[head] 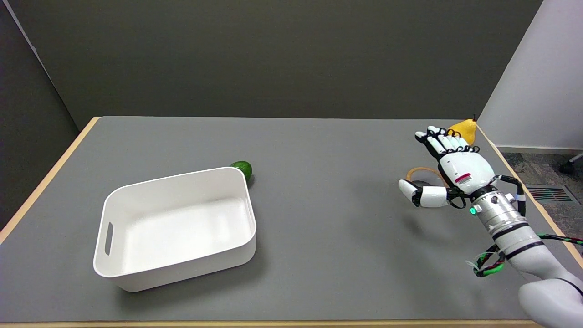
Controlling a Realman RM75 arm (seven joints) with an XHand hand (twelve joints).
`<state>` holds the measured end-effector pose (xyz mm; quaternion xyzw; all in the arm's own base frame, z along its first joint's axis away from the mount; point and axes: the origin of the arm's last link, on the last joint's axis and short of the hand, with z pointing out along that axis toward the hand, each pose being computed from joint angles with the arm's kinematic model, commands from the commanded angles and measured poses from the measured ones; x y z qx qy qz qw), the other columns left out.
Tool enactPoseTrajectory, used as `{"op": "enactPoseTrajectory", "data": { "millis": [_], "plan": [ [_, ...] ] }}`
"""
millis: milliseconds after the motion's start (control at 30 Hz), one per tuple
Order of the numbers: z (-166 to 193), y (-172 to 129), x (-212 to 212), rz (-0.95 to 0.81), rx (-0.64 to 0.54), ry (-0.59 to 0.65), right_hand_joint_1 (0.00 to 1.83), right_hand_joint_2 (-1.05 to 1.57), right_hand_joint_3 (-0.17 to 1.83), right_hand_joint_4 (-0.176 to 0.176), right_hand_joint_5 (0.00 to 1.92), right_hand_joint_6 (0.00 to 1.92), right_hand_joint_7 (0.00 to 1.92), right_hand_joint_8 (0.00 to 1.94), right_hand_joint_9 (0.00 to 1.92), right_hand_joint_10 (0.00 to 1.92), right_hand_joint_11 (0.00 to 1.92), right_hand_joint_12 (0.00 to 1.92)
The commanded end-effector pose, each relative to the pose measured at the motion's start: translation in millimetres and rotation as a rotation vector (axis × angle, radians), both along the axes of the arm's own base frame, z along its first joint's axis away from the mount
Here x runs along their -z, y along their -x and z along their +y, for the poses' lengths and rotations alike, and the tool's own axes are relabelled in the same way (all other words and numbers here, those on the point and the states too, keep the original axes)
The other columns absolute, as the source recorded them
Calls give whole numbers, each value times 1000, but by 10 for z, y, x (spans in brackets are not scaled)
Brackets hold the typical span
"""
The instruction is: Pick up yellow tape.
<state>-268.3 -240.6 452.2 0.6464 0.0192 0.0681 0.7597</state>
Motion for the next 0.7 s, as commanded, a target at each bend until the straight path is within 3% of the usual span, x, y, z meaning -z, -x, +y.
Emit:
{"op": "enactPoseTrajectory", "data": {
  "millis": [33, 700],
  "plan": [
    [-216, 309, -220, -40, 106, 56, 218, 461, 889, 35, 51, 325, 17, 109, -1, 261, -1, 876],
    [-37, 517, -397, -124, 162, 146, 204, 450, 870, 27, 58, 348, 40, 145, -1, 291, -1, 886]
  ]
}}
